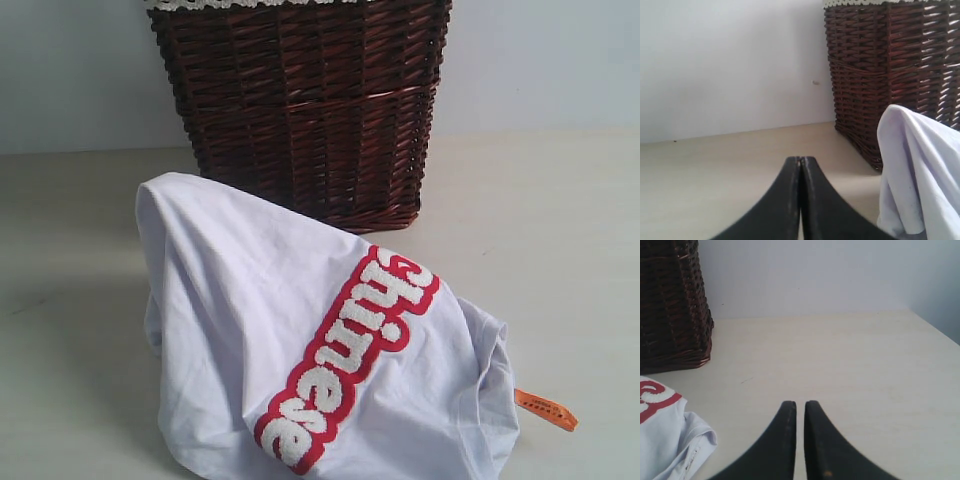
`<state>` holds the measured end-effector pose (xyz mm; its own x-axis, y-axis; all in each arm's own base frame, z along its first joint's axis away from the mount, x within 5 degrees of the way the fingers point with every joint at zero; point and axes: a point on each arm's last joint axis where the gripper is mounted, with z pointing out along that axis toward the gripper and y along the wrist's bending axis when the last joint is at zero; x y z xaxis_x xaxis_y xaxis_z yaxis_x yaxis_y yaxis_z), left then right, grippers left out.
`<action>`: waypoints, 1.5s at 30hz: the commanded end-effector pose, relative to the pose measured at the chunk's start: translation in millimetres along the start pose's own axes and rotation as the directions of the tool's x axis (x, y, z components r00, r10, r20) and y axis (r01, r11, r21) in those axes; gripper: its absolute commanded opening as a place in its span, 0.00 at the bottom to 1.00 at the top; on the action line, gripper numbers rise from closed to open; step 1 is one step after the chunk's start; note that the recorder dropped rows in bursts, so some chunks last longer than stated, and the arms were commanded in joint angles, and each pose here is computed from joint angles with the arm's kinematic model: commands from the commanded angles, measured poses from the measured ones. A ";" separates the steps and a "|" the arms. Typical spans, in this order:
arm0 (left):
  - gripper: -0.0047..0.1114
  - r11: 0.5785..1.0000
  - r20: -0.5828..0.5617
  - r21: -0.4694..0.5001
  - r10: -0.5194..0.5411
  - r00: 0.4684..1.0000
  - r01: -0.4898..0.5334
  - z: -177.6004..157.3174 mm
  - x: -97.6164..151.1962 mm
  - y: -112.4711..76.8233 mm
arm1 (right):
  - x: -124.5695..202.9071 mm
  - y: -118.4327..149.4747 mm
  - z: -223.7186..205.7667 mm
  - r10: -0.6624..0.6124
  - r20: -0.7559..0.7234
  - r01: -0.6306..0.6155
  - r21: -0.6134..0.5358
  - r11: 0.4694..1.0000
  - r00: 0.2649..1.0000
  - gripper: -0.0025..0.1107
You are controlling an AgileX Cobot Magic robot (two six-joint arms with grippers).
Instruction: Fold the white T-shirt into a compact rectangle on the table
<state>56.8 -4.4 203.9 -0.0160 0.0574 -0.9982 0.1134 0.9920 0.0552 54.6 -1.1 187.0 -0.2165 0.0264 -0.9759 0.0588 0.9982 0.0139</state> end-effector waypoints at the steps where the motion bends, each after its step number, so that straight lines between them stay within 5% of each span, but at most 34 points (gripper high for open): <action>1: 0.04 1.000 -0.004 0.000 0.019 1.000 -0.019 -0.4 1.1 0.1 | 0.9 0.1 0.0 -0.006 0.007 0.006 -0.002 1.000 1.000 0.08; 20: 0.04 1.000 -0.004 0.000 0.017 1.000 -0.017 -0.4 1.1 0.1 | 0.8 0.2 1.0 0.006 -0.009 -0.006 -0.004 1.000 1.000 0.08; 29: 0.04 1.000 -0.004 0.000 0.017 1.000 -0.017 -0.4 1.1 0.1 | -77.7 2.4 54.3 -0.074 -0.179 0.067 -0.044 0.997 0.981 0.08; 32: 0.04 1.000 -0.004 0.000 0.017 1.000 -0.017 -0.4 1.1 0.1 | -102.6 8.5 82.5 -0.011 -0.226 -0.004 -0.069 0.998 0.974 0.08; 36: 0.04 1.000 -0.004 0.000 0.017 1.000 -0.017 -0.4 1.1 0.1 | -117.3 23.4 119.1 0.220 -0.528 -0.297 -0.064 0.953 0.820 0.08; 39: 0.04 1.000 -0.004 0.000 0.017 1.000 -0.017 -0.4 1.1 0.1 | -102.3 36.8 149.6 0.044 -0.737 -0.276 -0.196 0.941 0.674 0.08; 41: 0.04 1.000 -0.004 0.000 0.017 1.000 -0.017 -0.4 1.1 0.1 | -84.4 45.6 160.2 -0.183 -0.784 -0.245 -0.393 0.886 0.593 0.08; 42: 0.04 1.000 -0.004 0.000 0.017 1.000 -0.017 -0.4 1.1 0.1 | -73.1 50.9 162.9 -0.314 -0.780 -0.262 -0.511 0.818 0.542 0.08; 43: 0.04 1.000 -0.004 0.000 0.017 1.000 -0.017 -0.4 1.1 0.1 | -52.6 57.6 160.7 -0.516 -0.735 -0.350 -0.669 0.655 0.439 0.08; 45: 0.04 1.000 -0.004 0.000 0.017 1.000 -0.017 -0.4 1.1 0.1 | -33.4 58.8 163.2 -0.611 -0.707 -0.443 -0.704 0.555 0.356 0.08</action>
<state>56.9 -4.0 202.4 -0.0251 0.0747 -0.9969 0.1099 0.9914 0.0715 225.6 44.8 193.1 -0.8680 -0.4540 -0.2009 -0.4866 0.6979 0.5255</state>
